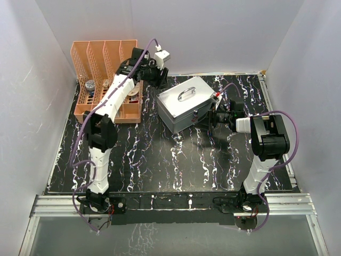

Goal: Organize the medicine kit
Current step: Close the medicine box at the center of the board.

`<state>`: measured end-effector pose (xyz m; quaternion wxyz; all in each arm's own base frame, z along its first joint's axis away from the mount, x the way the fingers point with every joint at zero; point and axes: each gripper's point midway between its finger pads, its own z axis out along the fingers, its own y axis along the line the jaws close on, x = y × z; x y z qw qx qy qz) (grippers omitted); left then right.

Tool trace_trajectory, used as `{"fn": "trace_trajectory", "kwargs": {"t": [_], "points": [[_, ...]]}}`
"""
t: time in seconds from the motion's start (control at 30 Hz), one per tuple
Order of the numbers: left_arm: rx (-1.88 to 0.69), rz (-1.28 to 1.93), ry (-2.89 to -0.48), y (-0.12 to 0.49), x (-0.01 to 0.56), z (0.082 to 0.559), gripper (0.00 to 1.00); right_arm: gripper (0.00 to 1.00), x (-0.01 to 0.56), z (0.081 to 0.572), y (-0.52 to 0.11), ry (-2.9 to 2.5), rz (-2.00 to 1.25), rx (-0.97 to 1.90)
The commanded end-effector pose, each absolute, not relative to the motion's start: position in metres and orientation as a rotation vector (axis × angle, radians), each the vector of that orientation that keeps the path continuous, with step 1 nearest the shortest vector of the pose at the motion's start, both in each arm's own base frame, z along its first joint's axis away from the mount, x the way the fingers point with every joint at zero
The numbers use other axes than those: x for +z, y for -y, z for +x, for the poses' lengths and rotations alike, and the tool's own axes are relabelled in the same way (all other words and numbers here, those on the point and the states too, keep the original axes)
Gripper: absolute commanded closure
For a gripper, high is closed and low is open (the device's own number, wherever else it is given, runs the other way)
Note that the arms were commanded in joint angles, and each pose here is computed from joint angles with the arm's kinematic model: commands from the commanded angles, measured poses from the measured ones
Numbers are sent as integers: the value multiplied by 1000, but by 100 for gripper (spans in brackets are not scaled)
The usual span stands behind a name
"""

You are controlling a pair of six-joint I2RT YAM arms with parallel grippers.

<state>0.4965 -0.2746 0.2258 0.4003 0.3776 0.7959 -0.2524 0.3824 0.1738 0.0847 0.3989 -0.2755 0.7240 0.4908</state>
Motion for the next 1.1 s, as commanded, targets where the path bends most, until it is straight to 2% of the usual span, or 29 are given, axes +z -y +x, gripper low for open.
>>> {"fn": "trace_trajectory", "kwargs": {"t": [0.0, 0.17, 0.53, 1.07], "points": [[-749, 936, -2025, 293, 200, 510, 52, 31, 110, 397, -171, -1752, -753, 1164], [-723, 944, -2034, 294, 172, 525, 52, 31, 105, 399, -170, -1764, -749, 1165], [-845, 963, -2075, 303, 143, 509, 51, 31, 95, 409, -163, -1776, -736, 1153], [-897, 951, -2077, 307, 141, 506, 52, 29, 113, 420, -169, -1649, -798, 1193]]}}
